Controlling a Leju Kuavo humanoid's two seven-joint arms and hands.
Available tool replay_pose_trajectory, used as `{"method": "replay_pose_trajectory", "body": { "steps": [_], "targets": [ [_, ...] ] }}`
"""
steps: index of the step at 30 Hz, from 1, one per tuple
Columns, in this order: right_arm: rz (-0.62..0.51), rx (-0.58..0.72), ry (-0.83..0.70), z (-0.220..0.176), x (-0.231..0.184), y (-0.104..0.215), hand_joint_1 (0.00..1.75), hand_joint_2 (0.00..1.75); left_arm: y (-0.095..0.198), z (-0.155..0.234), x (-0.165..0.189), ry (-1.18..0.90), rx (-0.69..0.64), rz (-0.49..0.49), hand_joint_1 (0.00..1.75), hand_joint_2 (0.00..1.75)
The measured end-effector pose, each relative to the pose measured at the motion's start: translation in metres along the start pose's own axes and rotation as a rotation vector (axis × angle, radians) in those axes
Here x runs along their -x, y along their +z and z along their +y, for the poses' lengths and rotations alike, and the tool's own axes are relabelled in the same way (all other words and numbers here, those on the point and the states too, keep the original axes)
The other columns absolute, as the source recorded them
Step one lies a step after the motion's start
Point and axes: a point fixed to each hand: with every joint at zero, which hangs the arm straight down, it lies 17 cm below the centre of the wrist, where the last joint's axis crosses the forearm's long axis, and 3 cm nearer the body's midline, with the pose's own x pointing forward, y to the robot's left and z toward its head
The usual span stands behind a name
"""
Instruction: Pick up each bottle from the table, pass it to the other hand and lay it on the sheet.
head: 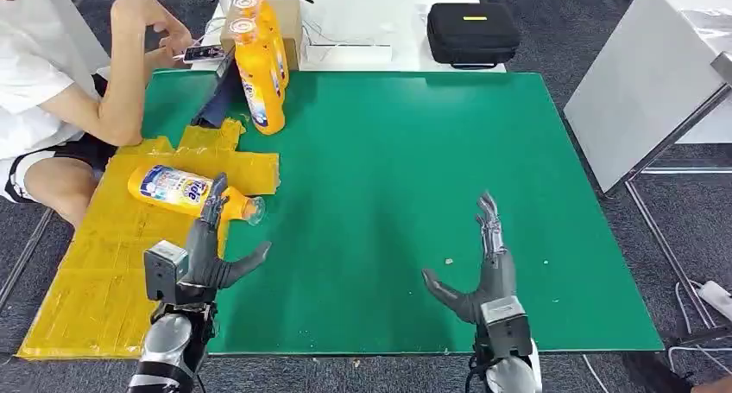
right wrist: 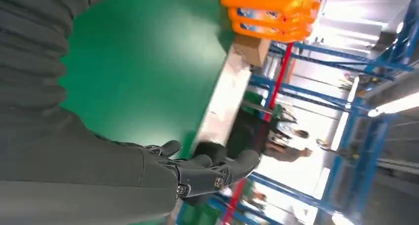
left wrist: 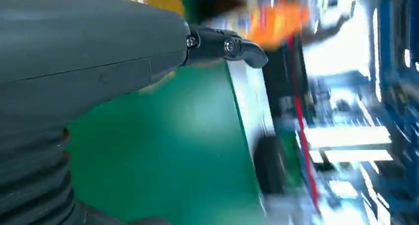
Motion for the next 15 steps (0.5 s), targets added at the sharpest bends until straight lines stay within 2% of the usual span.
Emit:
{"method": "replay_pose_trajectory", "body": {
  "steps": [4,15],
  "targets": [
    [0.045,0.033,0.006,-0.017,0.013,0.005,0.00,1.75,0.015,-0.013,0.003,0.180,0.067,0.041,0.00,1.75],
    [0.158,0.064,0.002,-0.024,0.039,0.009,0.00,1.75,0.024,-0.015,0.010,0.231,0.073,0.079,0.00,1.75]
  ]
}}
